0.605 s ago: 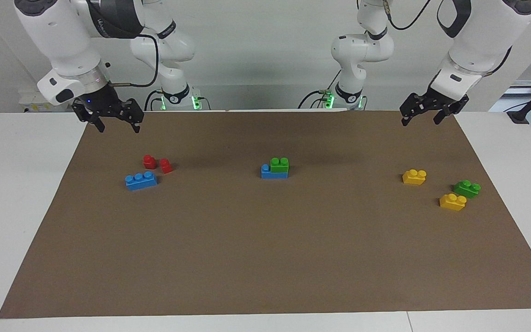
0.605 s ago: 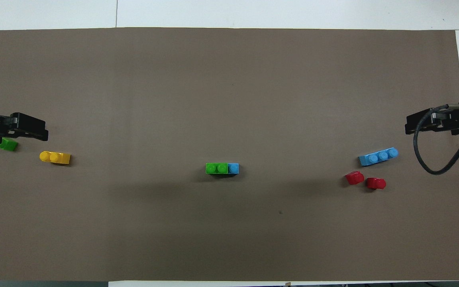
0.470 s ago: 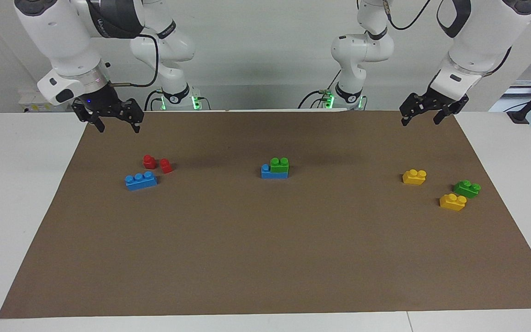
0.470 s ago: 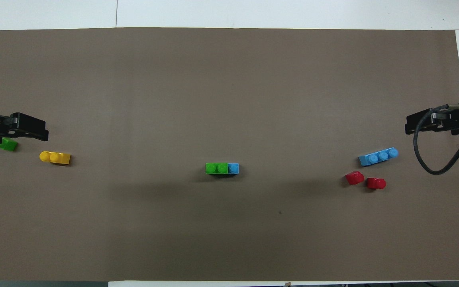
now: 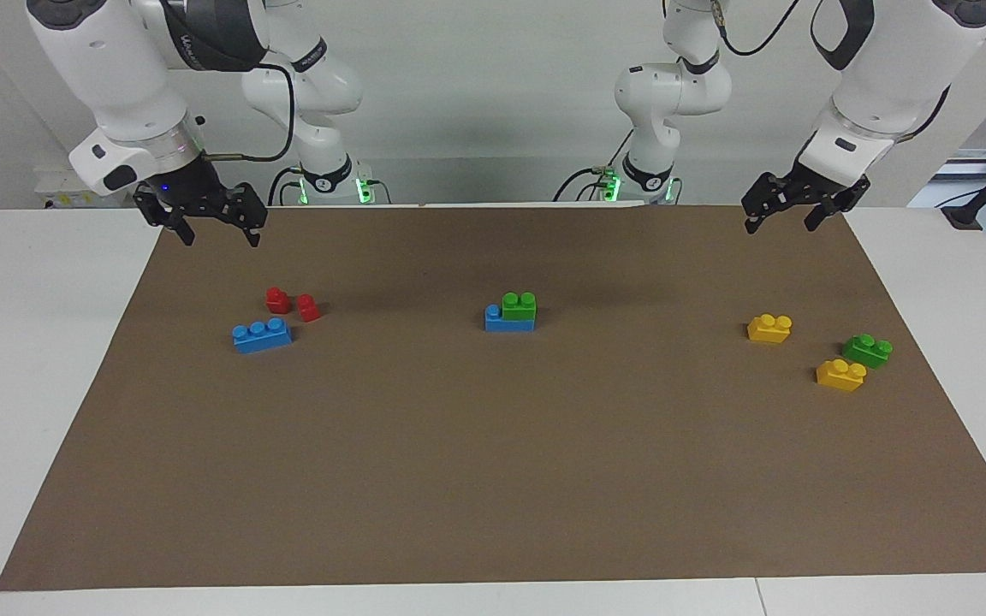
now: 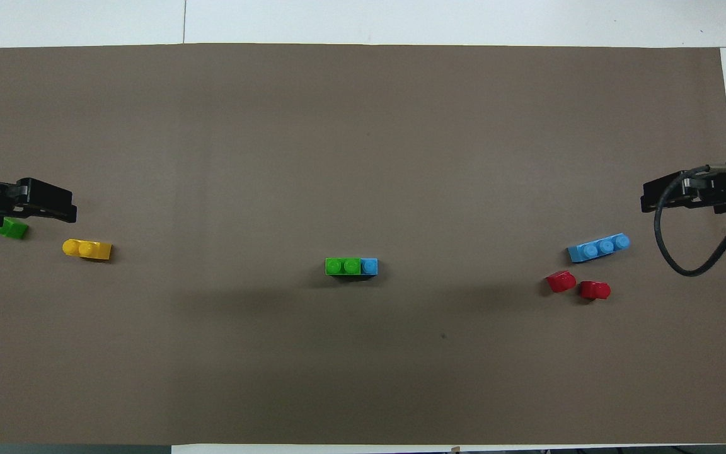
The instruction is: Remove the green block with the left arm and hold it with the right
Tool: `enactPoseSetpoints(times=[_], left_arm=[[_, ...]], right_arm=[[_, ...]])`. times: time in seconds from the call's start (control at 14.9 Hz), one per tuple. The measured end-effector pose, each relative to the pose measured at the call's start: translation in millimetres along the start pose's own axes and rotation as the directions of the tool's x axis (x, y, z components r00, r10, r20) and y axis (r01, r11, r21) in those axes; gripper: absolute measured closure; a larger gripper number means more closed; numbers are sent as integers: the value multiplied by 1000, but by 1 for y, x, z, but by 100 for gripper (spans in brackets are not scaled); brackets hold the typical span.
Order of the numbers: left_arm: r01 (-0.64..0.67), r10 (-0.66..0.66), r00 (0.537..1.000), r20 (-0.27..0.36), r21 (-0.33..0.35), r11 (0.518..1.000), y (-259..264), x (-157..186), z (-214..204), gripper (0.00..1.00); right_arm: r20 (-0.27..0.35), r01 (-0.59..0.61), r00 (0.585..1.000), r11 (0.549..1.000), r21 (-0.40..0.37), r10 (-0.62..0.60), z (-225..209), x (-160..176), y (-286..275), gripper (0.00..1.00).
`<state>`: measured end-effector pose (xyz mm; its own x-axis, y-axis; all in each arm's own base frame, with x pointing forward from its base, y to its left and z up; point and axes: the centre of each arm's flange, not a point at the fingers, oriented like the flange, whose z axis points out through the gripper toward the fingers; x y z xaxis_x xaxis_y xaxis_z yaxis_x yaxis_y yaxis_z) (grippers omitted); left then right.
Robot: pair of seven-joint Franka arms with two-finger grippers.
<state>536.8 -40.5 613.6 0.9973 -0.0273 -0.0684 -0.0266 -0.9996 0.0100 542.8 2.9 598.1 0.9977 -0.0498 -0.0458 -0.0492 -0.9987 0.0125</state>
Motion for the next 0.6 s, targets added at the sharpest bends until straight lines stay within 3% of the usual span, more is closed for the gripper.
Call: enactPoseSetpoints(times=[0.27, 0.4, 0.6], left_arm=[[-1, 1, 1000, -2, 0, 1000, 0, -1, -1, 0], [-1, 1, 1000, -7, 0, 1000, 0, -3, -4, 0], [4, -4, 1000, -2, 0, 1000, 0, -4, -4, 0]], right_arm=[[-38, -40, 998, 999, 4, 40, -3, 4, -2, 0], [-48, -168, 984, 986, 12, 169, -3, 5, -8, 0], [-36, -389, 920, 920, 48, 391, 8, 9, -31, 0]])
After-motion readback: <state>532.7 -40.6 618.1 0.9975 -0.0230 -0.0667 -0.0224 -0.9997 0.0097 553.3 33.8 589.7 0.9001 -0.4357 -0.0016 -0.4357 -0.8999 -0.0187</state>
